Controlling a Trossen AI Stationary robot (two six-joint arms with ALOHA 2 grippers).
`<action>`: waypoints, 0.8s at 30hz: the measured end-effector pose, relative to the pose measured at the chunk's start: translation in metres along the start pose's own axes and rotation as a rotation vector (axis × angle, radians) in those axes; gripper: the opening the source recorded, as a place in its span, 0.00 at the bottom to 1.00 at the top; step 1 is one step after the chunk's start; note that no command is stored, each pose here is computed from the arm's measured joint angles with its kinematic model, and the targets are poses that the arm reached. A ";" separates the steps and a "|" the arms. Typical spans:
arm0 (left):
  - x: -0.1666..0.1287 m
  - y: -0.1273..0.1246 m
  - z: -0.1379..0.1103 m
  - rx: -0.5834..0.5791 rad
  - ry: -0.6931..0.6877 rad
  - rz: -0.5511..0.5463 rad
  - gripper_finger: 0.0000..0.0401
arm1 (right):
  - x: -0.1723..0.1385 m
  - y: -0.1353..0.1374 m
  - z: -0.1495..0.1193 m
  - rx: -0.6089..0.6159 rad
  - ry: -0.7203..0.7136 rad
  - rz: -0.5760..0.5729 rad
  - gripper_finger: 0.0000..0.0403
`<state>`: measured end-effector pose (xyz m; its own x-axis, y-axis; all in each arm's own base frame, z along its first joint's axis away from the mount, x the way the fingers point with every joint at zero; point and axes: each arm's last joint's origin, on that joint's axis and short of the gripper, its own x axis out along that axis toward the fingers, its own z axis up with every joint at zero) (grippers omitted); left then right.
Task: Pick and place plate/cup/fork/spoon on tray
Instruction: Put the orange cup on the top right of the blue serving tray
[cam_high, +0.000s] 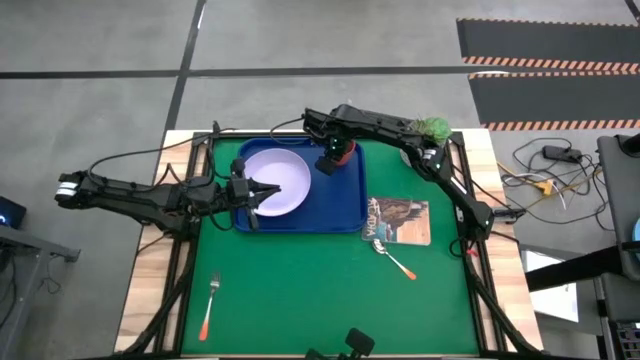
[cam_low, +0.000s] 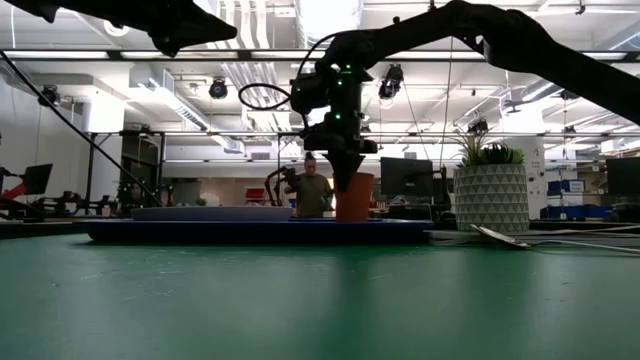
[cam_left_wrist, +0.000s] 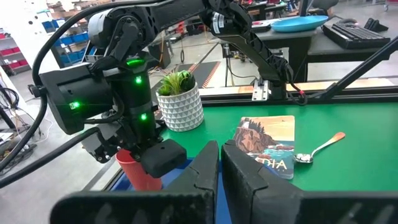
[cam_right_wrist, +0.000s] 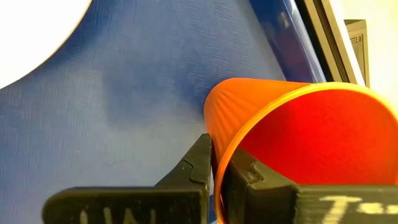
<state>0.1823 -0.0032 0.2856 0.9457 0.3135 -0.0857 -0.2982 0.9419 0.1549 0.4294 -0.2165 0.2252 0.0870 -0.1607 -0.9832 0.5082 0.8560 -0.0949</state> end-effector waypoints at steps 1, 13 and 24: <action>0.000 0.000 0.000 0.000 0.000 0.000 0.00 | 0.000 0.000 0.000 0.000 0.000 0.000 0.02; 0.000 0.000 0.000 0.000 0.001 0.000 0.00 | 0.000 0.000 0.000 0.000 0.000 0.000 0.02; 0.000 0.000 0.000 -0.002 0.001 0.000 0.00 | -0.001 0.000 0.000 -0.001 -0.001 0.000 0.04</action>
<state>0.1823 -0.0032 0.2854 0.9457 0.3135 -0.0863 -0.2983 0.9421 0.1532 0.4293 -0.2164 0.2257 0.0882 -0.1609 -0.9830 0.5070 0.8567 -0.0947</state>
